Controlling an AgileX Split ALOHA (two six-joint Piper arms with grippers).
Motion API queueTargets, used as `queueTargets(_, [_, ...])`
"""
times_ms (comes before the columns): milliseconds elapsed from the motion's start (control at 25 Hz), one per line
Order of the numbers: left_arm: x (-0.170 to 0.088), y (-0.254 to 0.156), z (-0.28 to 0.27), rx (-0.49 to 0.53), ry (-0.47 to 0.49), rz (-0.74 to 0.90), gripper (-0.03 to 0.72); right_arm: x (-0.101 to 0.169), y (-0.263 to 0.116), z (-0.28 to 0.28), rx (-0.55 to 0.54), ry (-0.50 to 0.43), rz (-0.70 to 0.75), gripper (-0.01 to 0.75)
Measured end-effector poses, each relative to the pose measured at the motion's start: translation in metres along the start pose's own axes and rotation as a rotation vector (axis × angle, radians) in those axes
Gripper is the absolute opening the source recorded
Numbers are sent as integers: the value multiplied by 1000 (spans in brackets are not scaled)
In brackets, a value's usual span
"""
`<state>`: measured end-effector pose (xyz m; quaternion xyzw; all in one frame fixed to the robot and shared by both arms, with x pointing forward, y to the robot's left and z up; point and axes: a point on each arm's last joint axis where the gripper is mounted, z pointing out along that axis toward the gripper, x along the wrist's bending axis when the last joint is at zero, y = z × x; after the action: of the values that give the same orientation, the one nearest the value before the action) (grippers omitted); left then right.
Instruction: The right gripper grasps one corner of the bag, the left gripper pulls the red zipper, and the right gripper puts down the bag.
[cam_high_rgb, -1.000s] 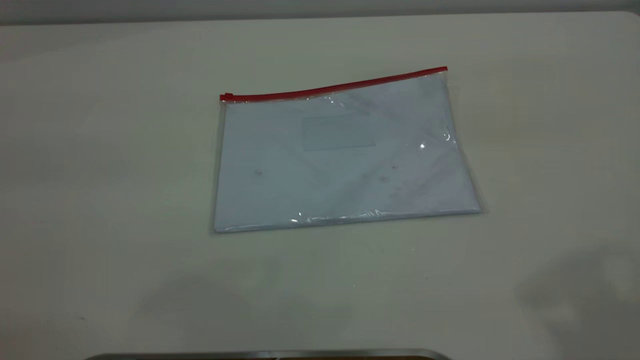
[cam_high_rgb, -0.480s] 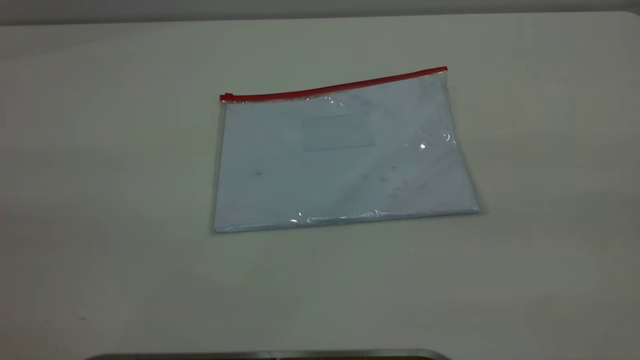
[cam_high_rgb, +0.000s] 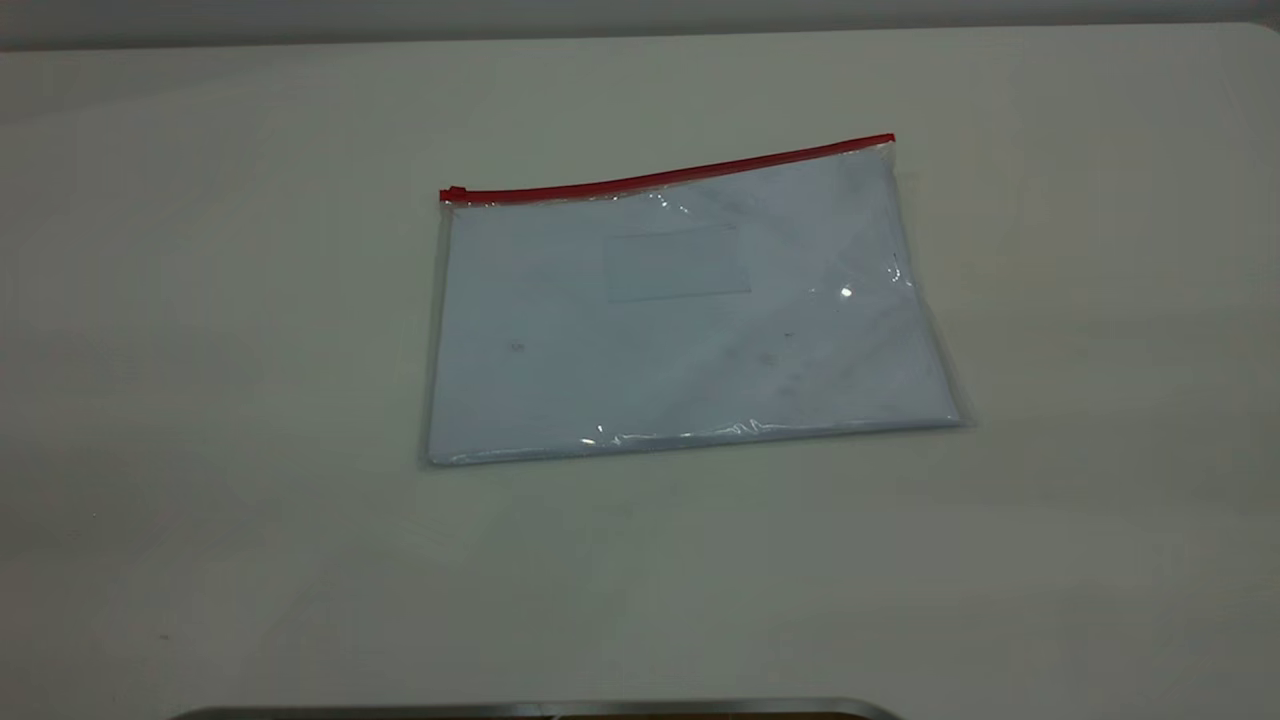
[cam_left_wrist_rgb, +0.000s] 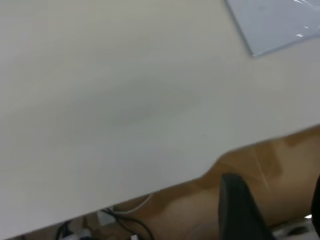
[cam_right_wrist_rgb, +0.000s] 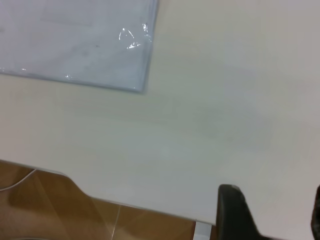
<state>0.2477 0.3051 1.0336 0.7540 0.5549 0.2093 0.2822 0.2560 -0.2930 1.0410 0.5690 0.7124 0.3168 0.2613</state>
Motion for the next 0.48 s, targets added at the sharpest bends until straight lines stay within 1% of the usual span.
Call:
queueTargets(80, [-2,0,0,0,-18,1,416,0,0,0,0,0,1,408])
queueTargets(320, [-2,0,0,0,-22,2,416,0,0,0,-1,1,2,408])
queueTargets(400, [-2,-1,0,-4,-23,0,416,0,-1,-2,-16,-2,4,408])
queueTargets(480, [-2,-2,-1,-14,-7,-23,416,0,-3,-5,-43,-28,30,408])
